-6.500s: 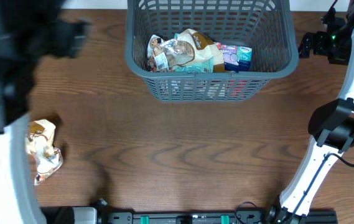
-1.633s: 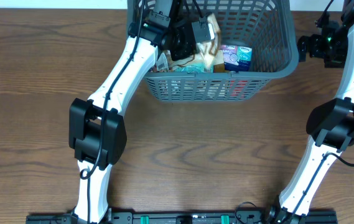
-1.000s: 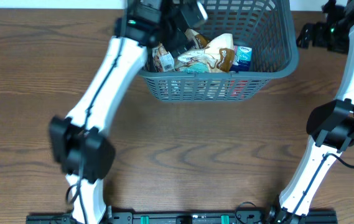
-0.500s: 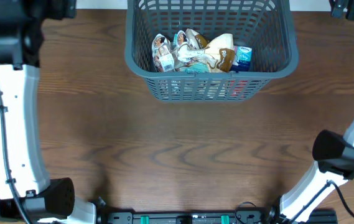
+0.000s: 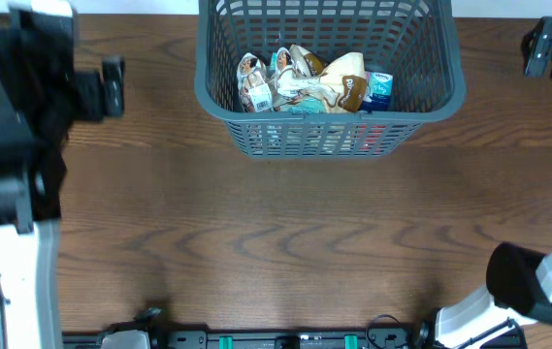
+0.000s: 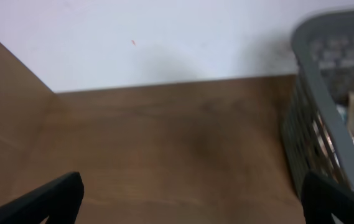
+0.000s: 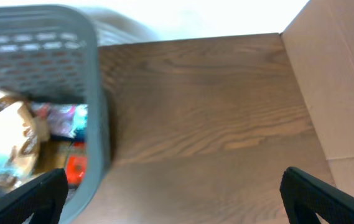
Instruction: Pack container
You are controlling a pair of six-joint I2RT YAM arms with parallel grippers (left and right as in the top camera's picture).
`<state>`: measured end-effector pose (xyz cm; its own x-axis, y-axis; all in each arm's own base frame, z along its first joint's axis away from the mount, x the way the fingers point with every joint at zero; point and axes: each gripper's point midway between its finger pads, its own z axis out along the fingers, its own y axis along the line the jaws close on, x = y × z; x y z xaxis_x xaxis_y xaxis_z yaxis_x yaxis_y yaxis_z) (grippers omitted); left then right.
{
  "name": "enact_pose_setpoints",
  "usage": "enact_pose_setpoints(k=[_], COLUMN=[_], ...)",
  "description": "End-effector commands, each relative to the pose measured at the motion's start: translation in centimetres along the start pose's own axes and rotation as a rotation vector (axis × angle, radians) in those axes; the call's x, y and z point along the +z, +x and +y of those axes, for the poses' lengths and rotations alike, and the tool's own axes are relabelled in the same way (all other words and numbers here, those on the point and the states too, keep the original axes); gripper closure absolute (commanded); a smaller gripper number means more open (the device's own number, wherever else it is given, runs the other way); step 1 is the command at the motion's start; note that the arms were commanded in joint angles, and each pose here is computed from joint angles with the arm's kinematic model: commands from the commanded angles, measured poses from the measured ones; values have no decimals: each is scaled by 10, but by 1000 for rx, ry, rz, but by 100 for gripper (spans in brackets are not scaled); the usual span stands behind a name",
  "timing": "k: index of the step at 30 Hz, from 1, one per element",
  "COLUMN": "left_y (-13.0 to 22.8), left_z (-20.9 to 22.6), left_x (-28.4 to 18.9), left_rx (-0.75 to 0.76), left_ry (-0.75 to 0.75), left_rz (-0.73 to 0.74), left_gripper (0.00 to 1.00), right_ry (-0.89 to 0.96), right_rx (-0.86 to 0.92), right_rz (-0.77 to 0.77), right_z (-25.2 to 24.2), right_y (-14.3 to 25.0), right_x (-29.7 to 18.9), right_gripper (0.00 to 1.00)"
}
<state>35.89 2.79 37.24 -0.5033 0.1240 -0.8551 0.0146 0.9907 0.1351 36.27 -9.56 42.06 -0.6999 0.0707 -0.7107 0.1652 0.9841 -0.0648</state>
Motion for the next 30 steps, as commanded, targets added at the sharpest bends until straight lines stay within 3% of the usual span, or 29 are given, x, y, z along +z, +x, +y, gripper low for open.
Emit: enact_pose_setpoints(k=[1,7,17,24,30], left_y=[33,80,119,131,133], left_z=[-18,-36,-49,-59,-59], left_x=[-11,-36,-73,-82,-86], left_rx=[-14,-18,-42,-50,-50], left_ry=[74,125,157,204,204], left_rz=[-4,-20,-39,-14,-13], left_gripper=[1,1,1,1,1], right_ry=[4,-7,-37,-77,-156], right_rx=[-19,-41,-55,-69,-92], right_rz=[-34,-109,-192,-170,-145], right_z=[11,27,34,43,60], right_y=[5,19,69,126,193], right_x=[-30,-86,-156,-151,-110], right_gripper=[1,1,1,1,1])
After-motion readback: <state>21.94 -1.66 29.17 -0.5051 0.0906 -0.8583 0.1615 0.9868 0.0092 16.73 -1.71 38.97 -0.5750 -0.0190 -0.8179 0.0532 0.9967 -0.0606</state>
